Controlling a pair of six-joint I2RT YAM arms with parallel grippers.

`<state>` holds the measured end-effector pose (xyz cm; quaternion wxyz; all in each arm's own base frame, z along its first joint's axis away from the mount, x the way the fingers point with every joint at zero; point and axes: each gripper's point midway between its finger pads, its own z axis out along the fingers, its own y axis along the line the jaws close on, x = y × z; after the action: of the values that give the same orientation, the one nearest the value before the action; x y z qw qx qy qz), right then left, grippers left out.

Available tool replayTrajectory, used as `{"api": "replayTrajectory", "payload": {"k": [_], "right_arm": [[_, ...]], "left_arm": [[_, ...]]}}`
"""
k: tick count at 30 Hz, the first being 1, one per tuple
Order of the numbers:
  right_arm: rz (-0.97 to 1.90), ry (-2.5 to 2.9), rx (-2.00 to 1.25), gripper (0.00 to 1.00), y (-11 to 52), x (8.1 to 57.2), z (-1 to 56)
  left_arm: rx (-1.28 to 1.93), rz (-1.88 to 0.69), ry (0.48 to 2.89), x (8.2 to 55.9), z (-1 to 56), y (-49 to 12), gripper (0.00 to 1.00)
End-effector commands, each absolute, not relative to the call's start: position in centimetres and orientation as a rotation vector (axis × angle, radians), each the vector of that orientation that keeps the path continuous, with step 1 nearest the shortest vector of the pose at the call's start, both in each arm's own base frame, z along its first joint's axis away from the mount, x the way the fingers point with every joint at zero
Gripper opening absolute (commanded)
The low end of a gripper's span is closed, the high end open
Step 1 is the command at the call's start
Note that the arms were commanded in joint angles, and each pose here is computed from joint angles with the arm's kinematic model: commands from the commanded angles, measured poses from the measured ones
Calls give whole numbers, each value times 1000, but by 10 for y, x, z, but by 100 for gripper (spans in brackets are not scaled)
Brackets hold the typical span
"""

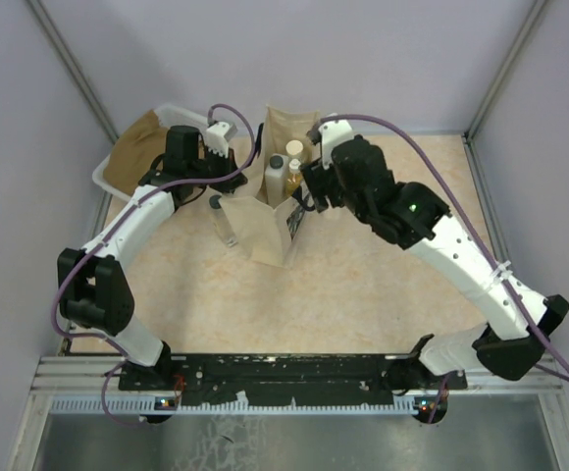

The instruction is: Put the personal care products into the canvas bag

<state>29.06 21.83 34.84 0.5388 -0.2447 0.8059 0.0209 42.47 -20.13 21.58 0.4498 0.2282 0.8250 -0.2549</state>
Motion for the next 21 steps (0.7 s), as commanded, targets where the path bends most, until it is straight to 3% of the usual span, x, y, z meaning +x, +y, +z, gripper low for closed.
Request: {"api": "replayTrajectory", "payload": {"k": [1,13,21], "right_arm": [[216,1612,-451,0,224,321,463],[422,1417,-550,0,287,373,528],[493,1551,-601,0,324,412,434]], "left_arm": [[569,-636,2063,424,209,-197,0],[554,-627,2040,419,221,-194,0],[547,-656,2022,417,227,-197,0]]}}
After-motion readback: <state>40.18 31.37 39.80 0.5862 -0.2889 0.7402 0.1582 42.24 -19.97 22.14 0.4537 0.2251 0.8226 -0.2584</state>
